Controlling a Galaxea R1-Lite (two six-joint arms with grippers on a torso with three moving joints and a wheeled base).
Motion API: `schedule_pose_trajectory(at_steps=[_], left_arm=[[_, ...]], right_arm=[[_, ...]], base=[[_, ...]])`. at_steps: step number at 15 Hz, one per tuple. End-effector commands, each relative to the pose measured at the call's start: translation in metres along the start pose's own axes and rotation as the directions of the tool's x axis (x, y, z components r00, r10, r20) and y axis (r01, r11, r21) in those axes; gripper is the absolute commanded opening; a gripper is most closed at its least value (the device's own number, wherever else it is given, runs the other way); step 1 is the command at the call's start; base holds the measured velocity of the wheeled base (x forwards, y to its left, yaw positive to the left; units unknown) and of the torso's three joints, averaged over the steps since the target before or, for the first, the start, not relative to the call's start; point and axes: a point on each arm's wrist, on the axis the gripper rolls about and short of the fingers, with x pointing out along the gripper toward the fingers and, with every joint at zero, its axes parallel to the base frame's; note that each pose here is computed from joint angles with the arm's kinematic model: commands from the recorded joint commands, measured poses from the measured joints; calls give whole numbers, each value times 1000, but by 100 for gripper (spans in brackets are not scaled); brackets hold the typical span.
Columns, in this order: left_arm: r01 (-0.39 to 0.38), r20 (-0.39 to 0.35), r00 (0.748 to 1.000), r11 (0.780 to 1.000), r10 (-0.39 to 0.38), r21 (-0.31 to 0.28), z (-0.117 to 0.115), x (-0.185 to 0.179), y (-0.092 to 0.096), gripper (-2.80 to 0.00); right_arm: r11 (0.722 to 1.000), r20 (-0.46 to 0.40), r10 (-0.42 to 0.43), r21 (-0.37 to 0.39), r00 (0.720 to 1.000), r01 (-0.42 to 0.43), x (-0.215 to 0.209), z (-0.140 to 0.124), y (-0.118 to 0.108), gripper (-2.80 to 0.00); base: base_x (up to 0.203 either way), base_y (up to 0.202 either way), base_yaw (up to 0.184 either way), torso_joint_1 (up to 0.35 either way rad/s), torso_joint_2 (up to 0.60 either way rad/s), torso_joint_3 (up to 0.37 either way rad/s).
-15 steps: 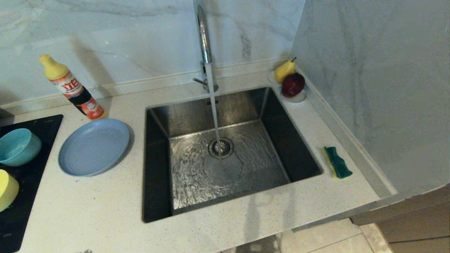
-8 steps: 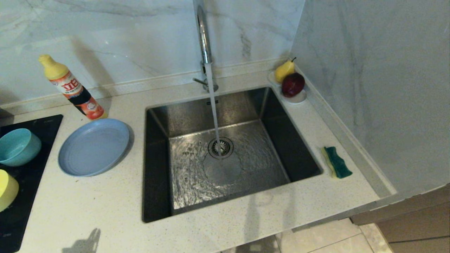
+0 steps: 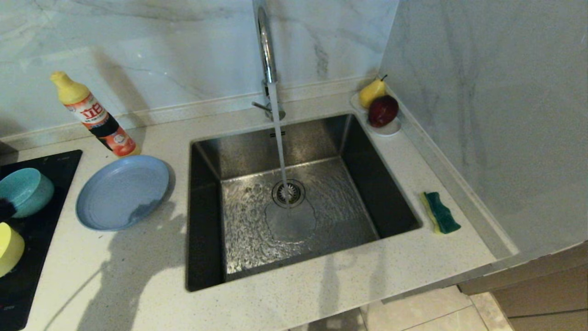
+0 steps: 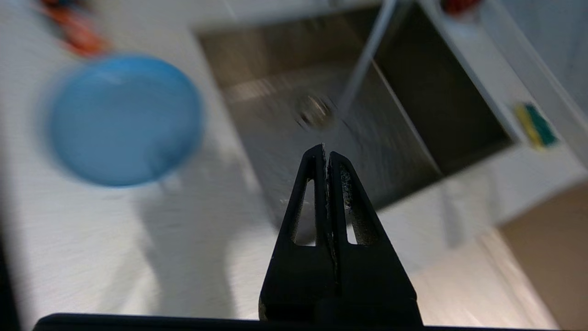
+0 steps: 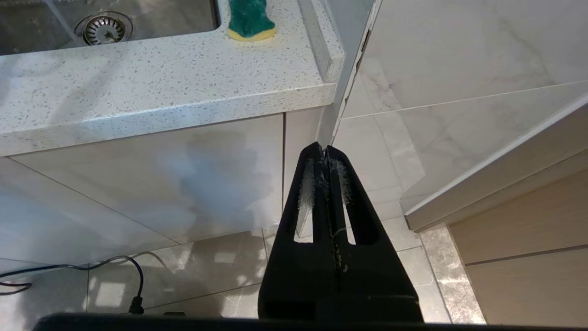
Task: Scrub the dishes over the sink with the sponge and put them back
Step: Turn off the faucet
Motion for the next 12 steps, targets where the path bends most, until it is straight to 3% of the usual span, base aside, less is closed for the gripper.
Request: schedule_pose_trajectory(at_steps=[1, 3, 5, 9, 12], left_arm=[[66, -218, 971, 988, -96, -141, 18, 97, 28, -280], [157, -268, 936, 952, -228, -263, 26, 143, 39, -280], [223, -311, 886, 904, -344, -366, 22, 188, 47, -280], [231, -359, 823, 837, -440, -496, 5, 255, 53, -280], [245, -338, 813, 804, -475, -541, 4, 276, 45, -280]], right_arm=[[1000, -1, 0, -1, 1000, 0, 0, 0, 0, -280], [1000, -1, 0, -1, 1000, 0, 0, 0, 0, -280], [1000, -1, 0, -1, 1000, 0, 0, 0, 0, -280], [1000, -2, 0, -1, 1000, 0, 0, 0, 0, -280], [1000, -1, 0, -1, 1000, 0, 0, 0, 0, -280]], base=[[0, 0, 0, 0, 0, 0], [0, 0, 0, 0, 0, 0], [0, 0, 0, 0, 0, 0], [0, 0, 0, 0, 0, 0], [0, 0, 0, 0, 0, 0]])
